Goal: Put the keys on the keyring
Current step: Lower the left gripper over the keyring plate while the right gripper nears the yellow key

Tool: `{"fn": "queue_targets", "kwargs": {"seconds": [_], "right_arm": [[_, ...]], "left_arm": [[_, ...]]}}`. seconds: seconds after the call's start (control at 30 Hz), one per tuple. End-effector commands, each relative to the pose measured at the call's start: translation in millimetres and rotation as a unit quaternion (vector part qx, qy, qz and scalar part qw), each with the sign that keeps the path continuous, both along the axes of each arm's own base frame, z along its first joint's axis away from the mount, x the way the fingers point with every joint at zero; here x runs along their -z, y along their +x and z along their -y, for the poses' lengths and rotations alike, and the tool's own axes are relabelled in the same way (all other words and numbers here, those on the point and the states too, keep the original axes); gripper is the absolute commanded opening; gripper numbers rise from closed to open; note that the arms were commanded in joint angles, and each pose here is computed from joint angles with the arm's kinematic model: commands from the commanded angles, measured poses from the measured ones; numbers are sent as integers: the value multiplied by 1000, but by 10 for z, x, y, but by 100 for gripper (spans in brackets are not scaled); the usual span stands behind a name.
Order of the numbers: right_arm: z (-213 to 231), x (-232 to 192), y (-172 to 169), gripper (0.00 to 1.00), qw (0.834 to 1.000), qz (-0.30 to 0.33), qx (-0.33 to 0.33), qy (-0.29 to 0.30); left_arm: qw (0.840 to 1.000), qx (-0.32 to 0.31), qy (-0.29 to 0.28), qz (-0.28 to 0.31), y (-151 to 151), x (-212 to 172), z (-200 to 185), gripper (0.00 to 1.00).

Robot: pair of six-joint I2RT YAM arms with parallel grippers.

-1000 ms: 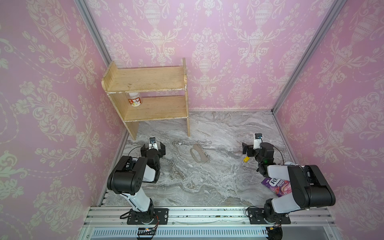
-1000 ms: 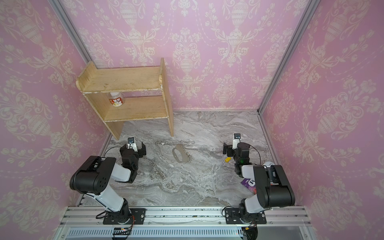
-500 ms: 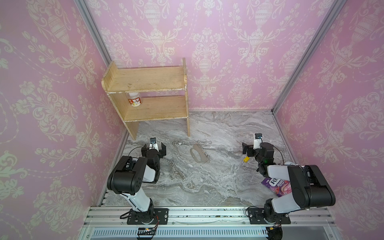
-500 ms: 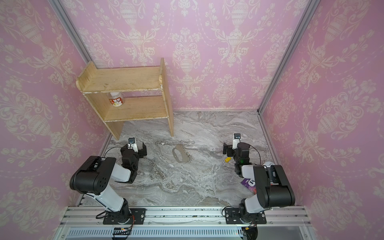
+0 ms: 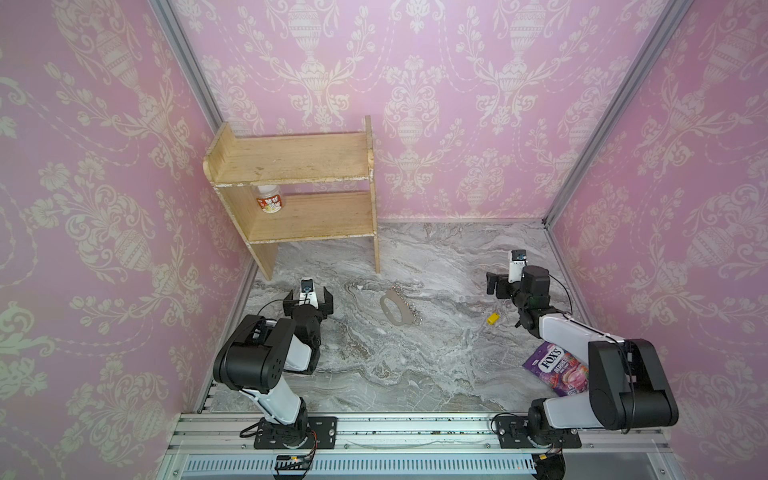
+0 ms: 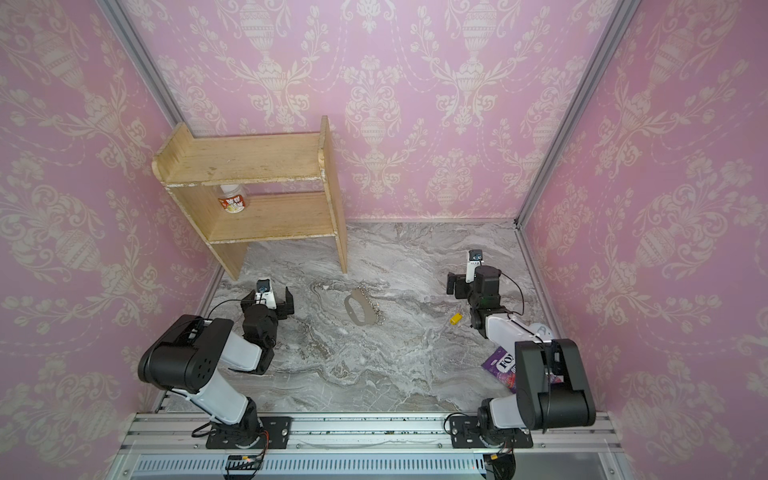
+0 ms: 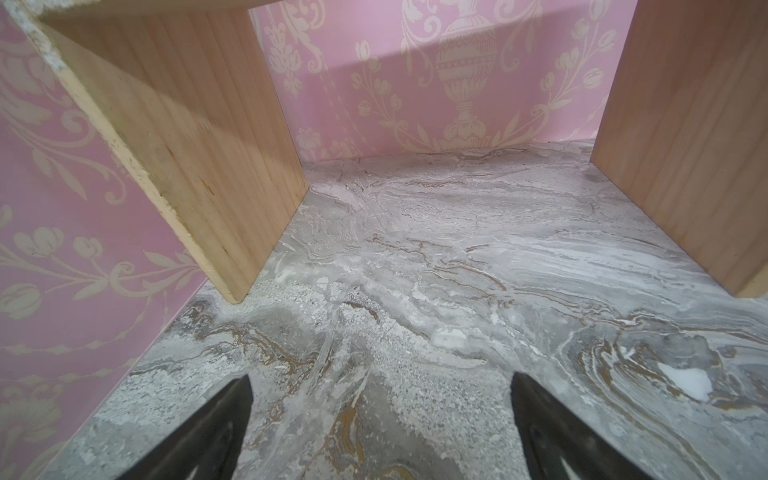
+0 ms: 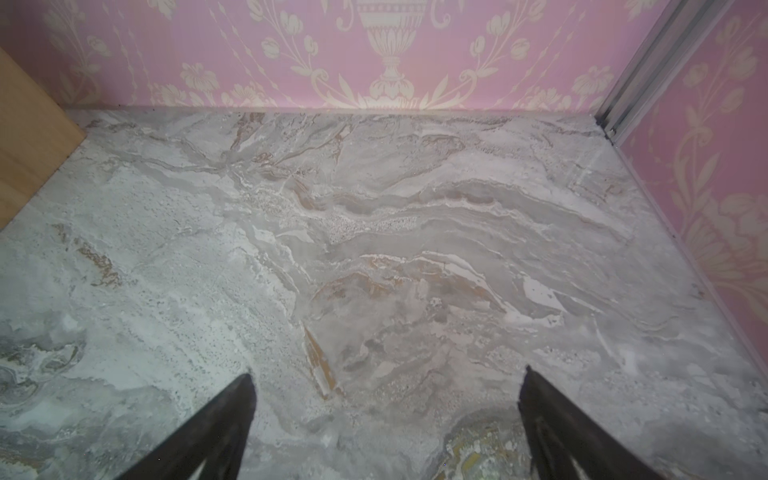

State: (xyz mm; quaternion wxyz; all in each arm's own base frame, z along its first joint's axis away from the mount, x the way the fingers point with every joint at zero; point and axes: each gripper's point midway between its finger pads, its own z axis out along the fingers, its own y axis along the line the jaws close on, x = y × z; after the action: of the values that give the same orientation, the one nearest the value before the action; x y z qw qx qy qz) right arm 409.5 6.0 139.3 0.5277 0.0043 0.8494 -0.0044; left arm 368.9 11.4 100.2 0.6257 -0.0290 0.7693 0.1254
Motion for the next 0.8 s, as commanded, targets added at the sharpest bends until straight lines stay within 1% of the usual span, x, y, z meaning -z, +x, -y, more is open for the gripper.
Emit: {"fn": "queue_targets", "kwargs": {"seconds": [0.0,0.07,0.13,0.2,0.33,0.43,0.47,0.53,0.6,0.67,0.7,0.77], "right_arm": [[-15,-11,-163,100,998,-52,22,-8],[-69,-77,-204,100,997,-70,22,-12],[-145,-177,-240,100,997,-80,20,-4],[-214,-275,-305,100,995,-94,19,7],[-264,-418,-490,100,992,-121,27,25],[-328,-480,-638,100,988,-142,21,50],[-356,-495,-683,100,987,-149,17,57],[-402,-523,-755,100,985,-159,10,68],[-434,-553,-825,100,983,-169,6,72],[-446,-590,-872,100,982,-171,4,75],[-453,-614,-893,100,982,-171,3,76],[-465,-670,-923,100,983,-164,-1,80]], "left_arm": [[999,8,52,-4,43,-277,138,99],[998,22,59,-20,84,-409,252,100],[998,51,25,-39,107,-528,384,99],[994,84,-12,-73,86,-601,575,99],[983,117,-44,-137,-54,-651,929,99],[963,148,-90,-205,-176,-512,1209,99],[953,155,-103,-240,-232,-390,1298,99],[932,170,-126,-296,-282,-299,1491,97],[908,158,-134,-365,-356,-104,1604,95],[887,134,-136,-420,-409,20,1642,93],[878,124,-139,-441,-414,65,1669,92],[864,114,-140,-469,-409,143,1746,88]]}}
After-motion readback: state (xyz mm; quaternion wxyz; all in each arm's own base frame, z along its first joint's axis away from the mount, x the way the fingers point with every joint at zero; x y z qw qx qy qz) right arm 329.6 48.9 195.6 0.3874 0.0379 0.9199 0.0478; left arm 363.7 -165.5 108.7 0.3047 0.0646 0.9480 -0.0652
